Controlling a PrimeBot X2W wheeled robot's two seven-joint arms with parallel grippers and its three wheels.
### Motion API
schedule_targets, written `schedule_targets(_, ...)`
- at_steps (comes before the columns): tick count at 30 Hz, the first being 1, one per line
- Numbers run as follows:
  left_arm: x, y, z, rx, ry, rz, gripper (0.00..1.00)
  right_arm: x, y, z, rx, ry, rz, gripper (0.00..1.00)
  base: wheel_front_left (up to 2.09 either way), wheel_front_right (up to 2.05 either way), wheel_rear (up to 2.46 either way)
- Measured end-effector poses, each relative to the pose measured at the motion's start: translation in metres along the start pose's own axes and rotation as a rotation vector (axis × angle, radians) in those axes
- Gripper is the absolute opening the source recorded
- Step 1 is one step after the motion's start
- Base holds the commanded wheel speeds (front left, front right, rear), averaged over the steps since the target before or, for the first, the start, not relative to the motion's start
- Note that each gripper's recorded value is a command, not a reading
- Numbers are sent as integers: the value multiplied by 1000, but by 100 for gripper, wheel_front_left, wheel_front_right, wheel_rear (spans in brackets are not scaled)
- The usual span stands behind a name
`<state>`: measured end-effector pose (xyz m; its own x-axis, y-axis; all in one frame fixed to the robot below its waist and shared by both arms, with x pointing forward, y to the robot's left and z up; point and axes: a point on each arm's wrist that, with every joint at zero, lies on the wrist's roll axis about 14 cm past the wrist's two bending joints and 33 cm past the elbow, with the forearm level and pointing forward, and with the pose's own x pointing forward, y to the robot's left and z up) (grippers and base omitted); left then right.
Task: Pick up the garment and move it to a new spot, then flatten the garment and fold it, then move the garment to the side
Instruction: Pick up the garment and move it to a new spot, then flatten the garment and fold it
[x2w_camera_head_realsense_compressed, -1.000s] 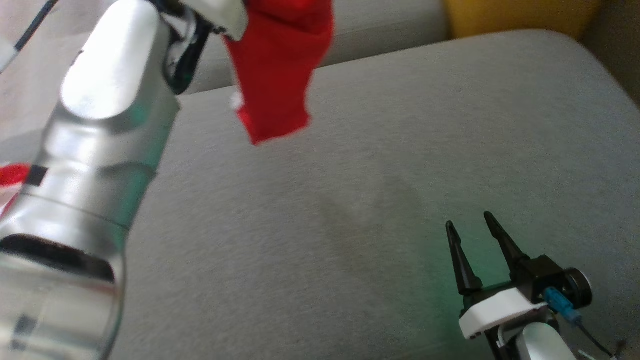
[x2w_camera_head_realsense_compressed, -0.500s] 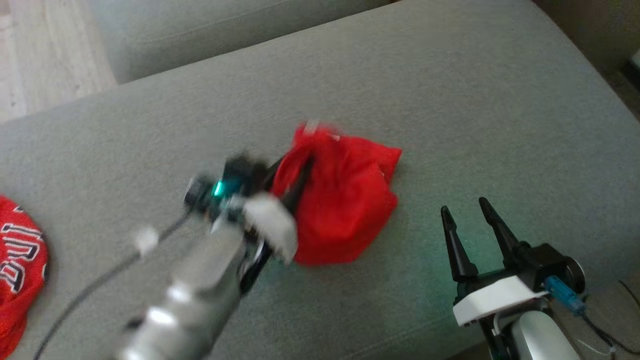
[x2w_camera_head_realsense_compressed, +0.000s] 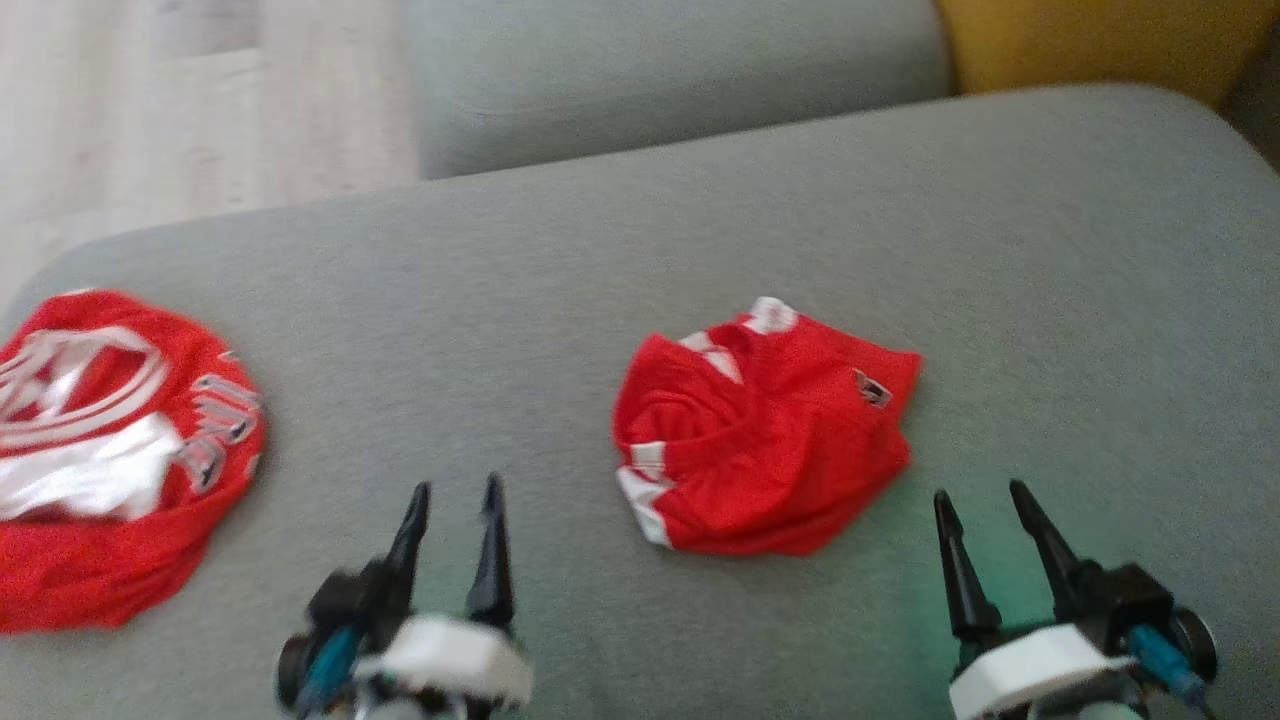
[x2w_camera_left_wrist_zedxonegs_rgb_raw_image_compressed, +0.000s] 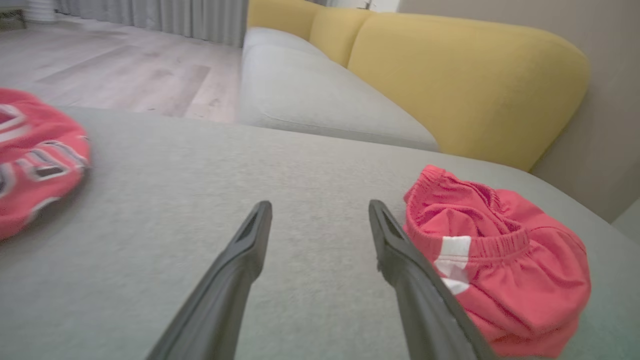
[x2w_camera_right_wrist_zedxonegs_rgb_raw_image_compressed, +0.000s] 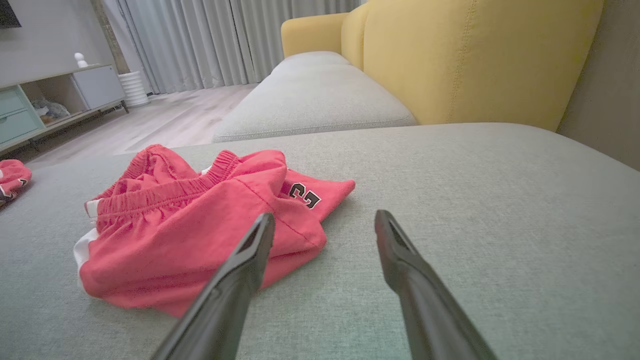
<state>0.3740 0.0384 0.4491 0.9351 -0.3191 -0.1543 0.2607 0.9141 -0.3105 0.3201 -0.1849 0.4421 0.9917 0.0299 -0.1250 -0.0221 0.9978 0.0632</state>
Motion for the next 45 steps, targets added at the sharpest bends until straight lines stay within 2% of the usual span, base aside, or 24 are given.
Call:
schedule_targets(2,-24,16,12,5,-65,39,100,0,10,-3,-1,6,32,100,0,0,0)
schedule_targets(4,-45,20,19,77,-106,25,100,0,21,-4,-4,8,70,100,0,0,0)
schedule_targets(15,-113,60,34,163,-208,177,100,-18,56,3,21,-29,180,100,0,0,0)
schedule_targets(20,-119,57,36,214,-222,165,100,-32,56,-3,31,-23,177,100,0,0,0)
schedule_targets(41,-115,57,19,223,-160,158,100,-37,52,-1,39,-34,158,100,0,0,0)
schedule_targets(45,-110,50,9,218,-124,120,100,-37,51,-3,41,-24,154,100,0,0,0)
